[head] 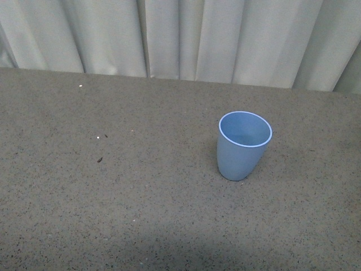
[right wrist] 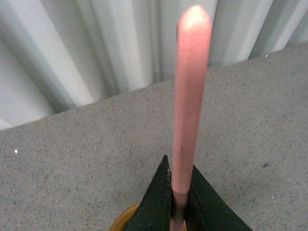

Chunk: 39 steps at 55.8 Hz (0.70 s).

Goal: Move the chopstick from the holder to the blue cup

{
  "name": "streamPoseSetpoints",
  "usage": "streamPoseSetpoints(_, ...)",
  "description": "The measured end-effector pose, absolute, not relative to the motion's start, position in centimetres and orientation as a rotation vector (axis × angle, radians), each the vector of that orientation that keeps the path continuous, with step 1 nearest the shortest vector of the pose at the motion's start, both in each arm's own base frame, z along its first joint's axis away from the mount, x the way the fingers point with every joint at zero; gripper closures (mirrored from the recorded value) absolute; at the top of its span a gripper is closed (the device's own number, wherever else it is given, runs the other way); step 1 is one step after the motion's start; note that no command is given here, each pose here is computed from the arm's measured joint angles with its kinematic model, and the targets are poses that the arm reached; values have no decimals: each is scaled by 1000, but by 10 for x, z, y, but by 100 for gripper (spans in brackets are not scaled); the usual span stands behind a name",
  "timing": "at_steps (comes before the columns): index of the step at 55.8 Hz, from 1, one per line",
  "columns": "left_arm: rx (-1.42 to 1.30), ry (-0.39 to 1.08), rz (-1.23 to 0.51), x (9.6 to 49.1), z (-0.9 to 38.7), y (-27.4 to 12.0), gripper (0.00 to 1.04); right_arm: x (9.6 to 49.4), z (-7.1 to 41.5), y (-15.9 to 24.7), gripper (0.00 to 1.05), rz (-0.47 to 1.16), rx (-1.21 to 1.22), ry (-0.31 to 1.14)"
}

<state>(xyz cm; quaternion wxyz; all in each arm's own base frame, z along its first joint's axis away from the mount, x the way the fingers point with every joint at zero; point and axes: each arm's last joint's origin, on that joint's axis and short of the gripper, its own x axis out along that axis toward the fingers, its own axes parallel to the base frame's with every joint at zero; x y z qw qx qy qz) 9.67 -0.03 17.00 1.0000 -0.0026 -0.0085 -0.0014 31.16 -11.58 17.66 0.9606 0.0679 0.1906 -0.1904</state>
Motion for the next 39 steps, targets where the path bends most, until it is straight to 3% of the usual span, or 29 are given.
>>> streamPoseSetpoints(12,-5,-17,-3,97,170,0,7,291,241,-109,102,-353,70,255)
streamPoseSetpoints(18,-5,-17,-3,97,170,0,7,273,290,-83,102,-280,56,88)
streamPoseSetpoints(24,-5,-17,-3,97,170,0,7,266,308,-52,102,-195,72,-13)
streamPoseSetpoints(29,-5,-17,-3,97,170,0,7,268,299,-15,102,-96,123,-59)
streamPoseSetpoints(39,-5,-17,-3,97,170,0,7,287,237,54,102,66,258,14)
